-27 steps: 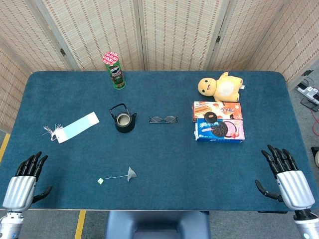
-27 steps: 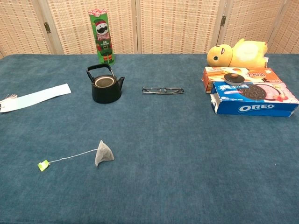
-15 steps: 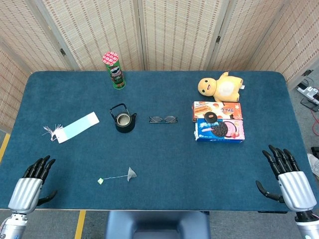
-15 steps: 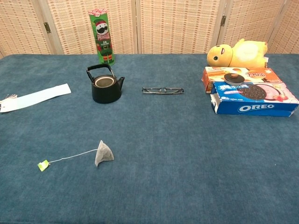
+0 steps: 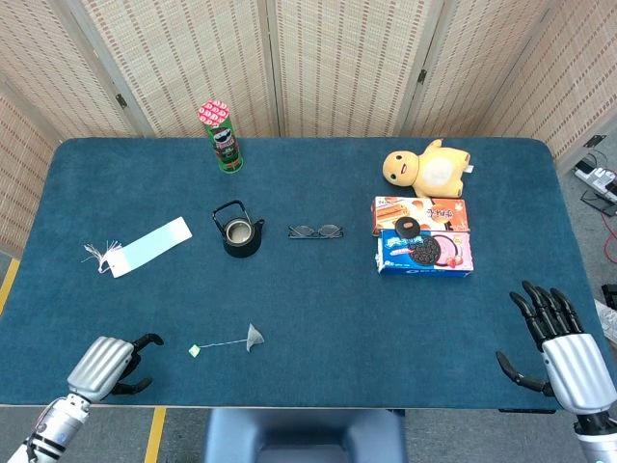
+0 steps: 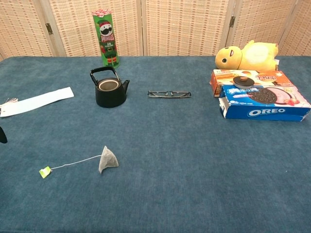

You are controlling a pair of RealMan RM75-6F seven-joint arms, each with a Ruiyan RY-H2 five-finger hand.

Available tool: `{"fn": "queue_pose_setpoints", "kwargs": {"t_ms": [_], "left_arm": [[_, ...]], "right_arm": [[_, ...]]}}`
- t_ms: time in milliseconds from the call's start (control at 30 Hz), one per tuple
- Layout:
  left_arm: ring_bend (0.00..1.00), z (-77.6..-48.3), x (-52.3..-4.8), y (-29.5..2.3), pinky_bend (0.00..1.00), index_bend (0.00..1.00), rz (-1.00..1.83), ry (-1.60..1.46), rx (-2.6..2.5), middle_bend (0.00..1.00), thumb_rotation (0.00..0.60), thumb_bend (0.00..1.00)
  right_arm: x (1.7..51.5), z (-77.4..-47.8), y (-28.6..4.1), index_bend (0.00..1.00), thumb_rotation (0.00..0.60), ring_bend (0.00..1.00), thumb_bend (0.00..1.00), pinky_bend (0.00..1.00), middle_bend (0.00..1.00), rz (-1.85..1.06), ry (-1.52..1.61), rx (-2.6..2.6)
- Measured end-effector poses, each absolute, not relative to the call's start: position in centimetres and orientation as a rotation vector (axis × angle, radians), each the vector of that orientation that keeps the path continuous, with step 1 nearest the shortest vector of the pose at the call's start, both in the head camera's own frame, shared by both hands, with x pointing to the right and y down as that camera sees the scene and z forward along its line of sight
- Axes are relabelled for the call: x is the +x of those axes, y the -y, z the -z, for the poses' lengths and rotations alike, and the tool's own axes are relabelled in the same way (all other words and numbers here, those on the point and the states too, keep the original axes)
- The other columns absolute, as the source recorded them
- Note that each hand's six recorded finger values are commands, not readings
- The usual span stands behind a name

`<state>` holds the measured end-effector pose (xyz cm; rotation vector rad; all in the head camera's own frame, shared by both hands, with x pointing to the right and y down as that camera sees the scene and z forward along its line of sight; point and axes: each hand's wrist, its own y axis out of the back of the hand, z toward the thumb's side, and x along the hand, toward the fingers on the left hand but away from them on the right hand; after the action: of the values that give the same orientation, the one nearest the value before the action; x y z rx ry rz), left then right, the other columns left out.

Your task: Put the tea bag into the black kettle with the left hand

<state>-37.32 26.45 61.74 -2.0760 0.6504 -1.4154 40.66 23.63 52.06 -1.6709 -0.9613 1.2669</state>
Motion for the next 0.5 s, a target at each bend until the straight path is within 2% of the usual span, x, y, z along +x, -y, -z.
{"fn": "queue_pose_setpoints", "kwargs": {"t_ms": [267,500], "left_arm": [[1.0,-65.4,-35.2,-25.7,1.0,0.3,1.476,-0.552,-2.096,1.0,0.6,0.33],[1.0,-66.8,-33.0,-25.1,1.0,0.35,1.429,-0.539,-2.1,1.0,0.6,0.35]], "right_arm": [[40.9,-52.2,-23.5,0.0,0.338,0.0,0.4,0.0,0.0,-1.279,0.966,-1.668],[41.1,-52.3,-23.2,0.0,0.34,0.0,0.4,0.0,0.0,-1.287,0.971,-1.667]]}}
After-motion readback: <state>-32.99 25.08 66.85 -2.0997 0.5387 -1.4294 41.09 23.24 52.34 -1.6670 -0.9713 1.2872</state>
